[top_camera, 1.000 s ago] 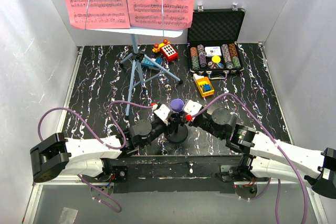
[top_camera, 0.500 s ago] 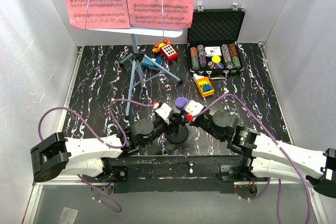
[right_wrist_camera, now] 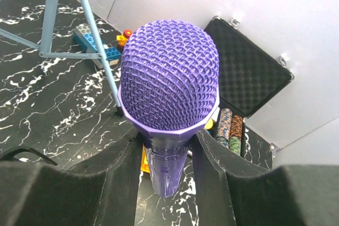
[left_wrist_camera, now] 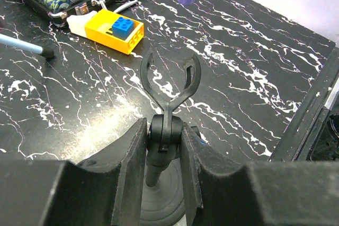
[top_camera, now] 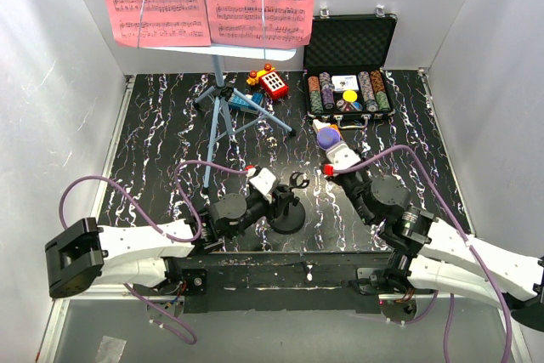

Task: Pack up the instrument practice props

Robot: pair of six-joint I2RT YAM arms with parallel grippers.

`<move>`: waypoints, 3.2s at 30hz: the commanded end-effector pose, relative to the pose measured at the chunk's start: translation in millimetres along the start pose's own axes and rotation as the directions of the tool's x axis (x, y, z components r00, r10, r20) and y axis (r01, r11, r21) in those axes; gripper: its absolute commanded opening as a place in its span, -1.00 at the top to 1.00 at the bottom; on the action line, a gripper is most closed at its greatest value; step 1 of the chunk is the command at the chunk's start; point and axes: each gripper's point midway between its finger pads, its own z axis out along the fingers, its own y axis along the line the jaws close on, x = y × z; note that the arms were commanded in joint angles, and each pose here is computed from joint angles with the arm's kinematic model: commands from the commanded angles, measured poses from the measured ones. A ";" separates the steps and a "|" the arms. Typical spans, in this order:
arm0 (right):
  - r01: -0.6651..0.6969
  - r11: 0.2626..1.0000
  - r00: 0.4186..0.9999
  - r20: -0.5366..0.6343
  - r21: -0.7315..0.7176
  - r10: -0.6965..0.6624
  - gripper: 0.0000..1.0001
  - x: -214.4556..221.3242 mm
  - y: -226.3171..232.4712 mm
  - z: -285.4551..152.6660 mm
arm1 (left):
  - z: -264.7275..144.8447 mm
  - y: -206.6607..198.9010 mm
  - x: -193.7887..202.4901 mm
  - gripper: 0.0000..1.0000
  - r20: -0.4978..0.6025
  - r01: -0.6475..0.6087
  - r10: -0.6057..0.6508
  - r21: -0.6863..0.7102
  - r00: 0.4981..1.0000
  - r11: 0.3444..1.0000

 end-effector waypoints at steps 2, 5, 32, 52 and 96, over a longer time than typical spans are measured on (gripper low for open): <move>-0.086 0.991 0.996 0.037 0.105 0.082 0.97 -29.4 -37.5 -9.1 | -25.7 10.4 70.0 1.00 -0.251 -0.042 0.036 -0.019 0.967 0.999; -0.148 0.984 0.989 -0.005 0.095 0.150 0.97 -27.6 -40.2 -16.2 | -31.5 19.9 59.7 1.00 -0.244 -0.048 0.030 -0.070 0.969 0.996; -0.304 0.953 0.941 -0.159 -0.003 0.299 0.97 13.6 -12.3 -43.0 | -29.4 44.6 17.3 1.00 -0.207 -0.088 0.037 -0.242 0.978 0.966; -0.338 0.941 0.934 -0.124 -0.011 0.334 0.97 17.2 -14.6 -53.3 | -72.9 34.7 21.2 -0.21 -0.059 0.119 -0.127 -0.120 0.990 0.986; -0.319 0.948 0.936 -0.157 0.001 0.316 0.97 37.3 -5.2 -52.3 | -5.6 44.0 66.2 0.47 0.020 0.044 -0.040 -0.215 0.999 0.976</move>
